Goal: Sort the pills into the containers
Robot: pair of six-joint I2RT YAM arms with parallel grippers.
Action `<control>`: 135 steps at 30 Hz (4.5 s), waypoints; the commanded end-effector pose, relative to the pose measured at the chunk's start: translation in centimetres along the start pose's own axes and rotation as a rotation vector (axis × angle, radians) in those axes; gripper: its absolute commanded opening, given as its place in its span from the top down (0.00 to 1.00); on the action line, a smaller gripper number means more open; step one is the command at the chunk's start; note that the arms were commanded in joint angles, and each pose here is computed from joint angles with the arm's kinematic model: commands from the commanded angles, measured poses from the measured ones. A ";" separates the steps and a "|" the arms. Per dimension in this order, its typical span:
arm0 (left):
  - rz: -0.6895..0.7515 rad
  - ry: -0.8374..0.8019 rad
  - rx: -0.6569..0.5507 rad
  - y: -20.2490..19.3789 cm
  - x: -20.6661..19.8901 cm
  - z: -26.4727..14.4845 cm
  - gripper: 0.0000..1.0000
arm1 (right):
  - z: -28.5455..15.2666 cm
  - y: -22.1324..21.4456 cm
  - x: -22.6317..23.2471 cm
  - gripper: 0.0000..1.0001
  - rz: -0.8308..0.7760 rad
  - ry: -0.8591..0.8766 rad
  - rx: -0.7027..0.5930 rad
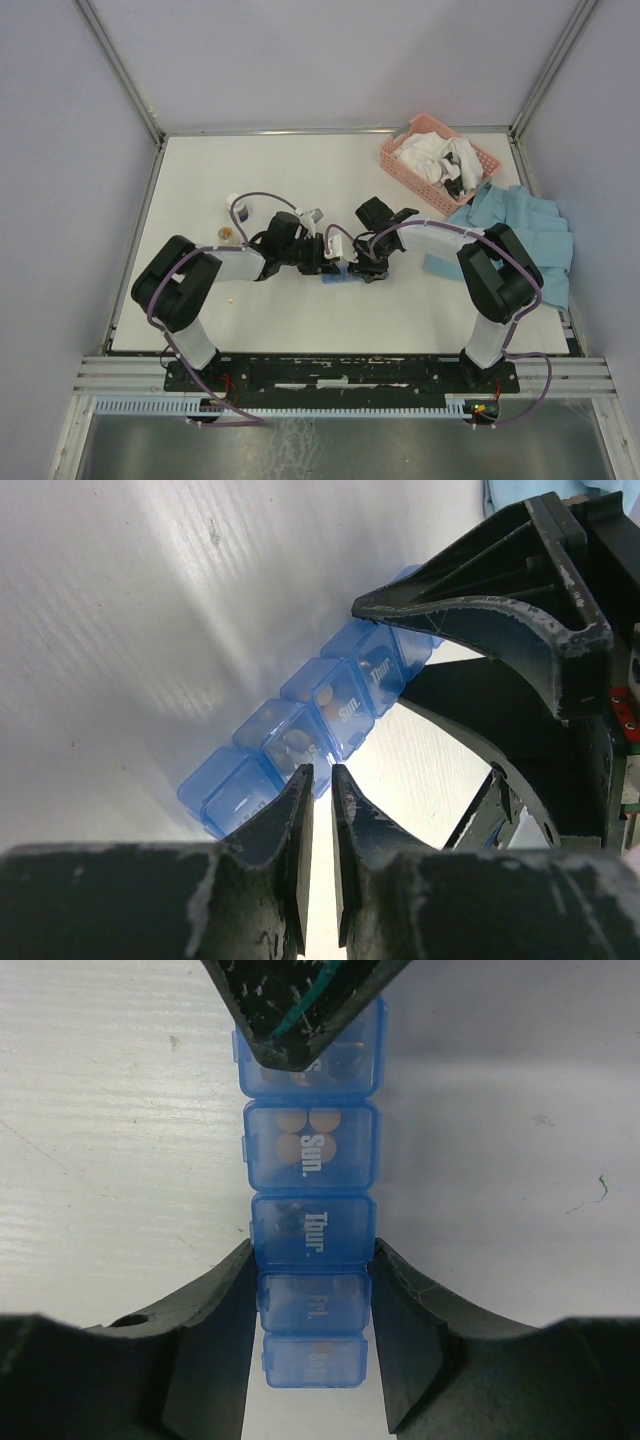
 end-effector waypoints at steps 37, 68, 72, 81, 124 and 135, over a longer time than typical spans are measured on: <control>0.064 0.079 -0.339 1.8 -0.2 -6.8 0.63 | -2.9 9.8 -1.5 0.97 0.256 -0.011 -0.239; -0.001 0.054 -0.209 1.2 0.8 -3.6 0.64 | -0.9 9.3 -1.4 0.99 0.307 -0.021 -0.102; 0.010 0.055 -0.216 1.6 0.5 -3.7 0.64 | -2.4 9.8 -1.6 0.97 0.300 -0.023 -0.154; 0.037 0.088 -0.305 3.5 0.9 -4.3 0.54 | -4.4 8.3 -3.6 0.73 0.327 -0.146 -0.181; -0.018 0.113 -0.190 5.0 3.3 -0.1 0.62 | -2.9 7.8 -6.0 0.87 0.479 -0.134 -0.148; 0.122 -0.080 -0.348 7.2 -4.4 -5.6 0.42 | -12.0 8.6 -4.6 0.48 0.308 -0.226 -0.331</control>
Point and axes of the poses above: each gripper's point midway between its finger pads, its own z axis out along the fingers, its own x axis along the line the jaws close on, y = z × x, the point moved 3 cm from there along -z, back along the fingers, and after that the axes turned 11 degrees about -z, right-handed, at the moved point
